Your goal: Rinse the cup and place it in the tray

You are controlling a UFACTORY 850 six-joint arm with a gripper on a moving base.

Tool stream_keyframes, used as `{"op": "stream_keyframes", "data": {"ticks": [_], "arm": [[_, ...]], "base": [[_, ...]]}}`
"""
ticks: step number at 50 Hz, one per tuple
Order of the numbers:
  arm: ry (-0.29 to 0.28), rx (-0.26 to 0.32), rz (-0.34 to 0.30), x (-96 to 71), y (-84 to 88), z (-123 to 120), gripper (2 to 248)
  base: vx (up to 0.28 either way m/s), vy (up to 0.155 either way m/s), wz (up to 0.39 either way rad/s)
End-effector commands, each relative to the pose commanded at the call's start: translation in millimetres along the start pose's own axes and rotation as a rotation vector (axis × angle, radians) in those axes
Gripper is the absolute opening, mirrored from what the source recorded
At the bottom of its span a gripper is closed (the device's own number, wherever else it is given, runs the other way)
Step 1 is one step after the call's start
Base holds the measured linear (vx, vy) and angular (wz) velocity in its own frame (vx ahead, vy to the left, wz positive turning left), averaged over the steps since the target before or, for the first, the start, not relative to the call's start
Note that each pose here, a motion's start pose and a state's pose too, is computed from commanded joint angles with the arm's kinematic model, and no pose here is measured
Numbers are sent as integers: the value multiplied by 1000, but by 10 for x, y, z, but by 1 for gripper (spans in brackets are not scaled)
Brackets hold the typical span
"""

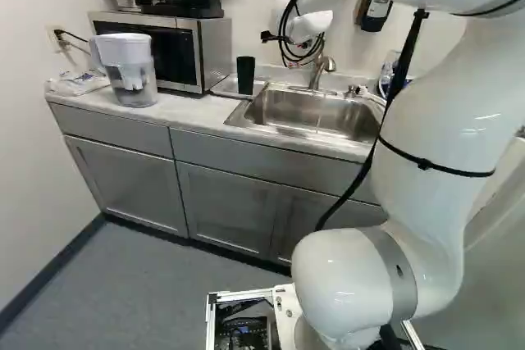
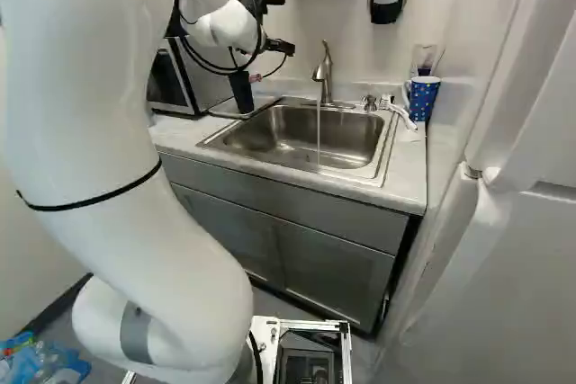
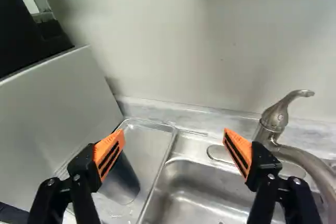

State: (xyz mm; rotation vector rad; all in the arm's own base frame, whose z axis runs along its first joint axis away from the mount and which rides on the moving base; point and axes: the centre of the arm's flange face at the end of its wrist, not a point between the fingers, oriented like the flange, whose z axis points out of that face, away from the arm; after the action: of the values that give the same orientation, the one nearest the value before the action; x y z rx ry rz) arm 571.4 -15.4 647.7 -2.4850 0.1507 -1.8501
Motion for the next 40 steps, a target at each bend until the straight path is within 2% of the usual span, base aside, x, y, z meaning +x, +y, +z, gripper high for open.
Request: {"op": "stream_keyframes", "data": {"ticks": [11, 40], "arm": [[1, -27, 8, -11, 157, -95, 247], [8, -28, 9, 23, 167, -103, 247]], "base": [[0, 0, 0], [0, 0, 0]]}}
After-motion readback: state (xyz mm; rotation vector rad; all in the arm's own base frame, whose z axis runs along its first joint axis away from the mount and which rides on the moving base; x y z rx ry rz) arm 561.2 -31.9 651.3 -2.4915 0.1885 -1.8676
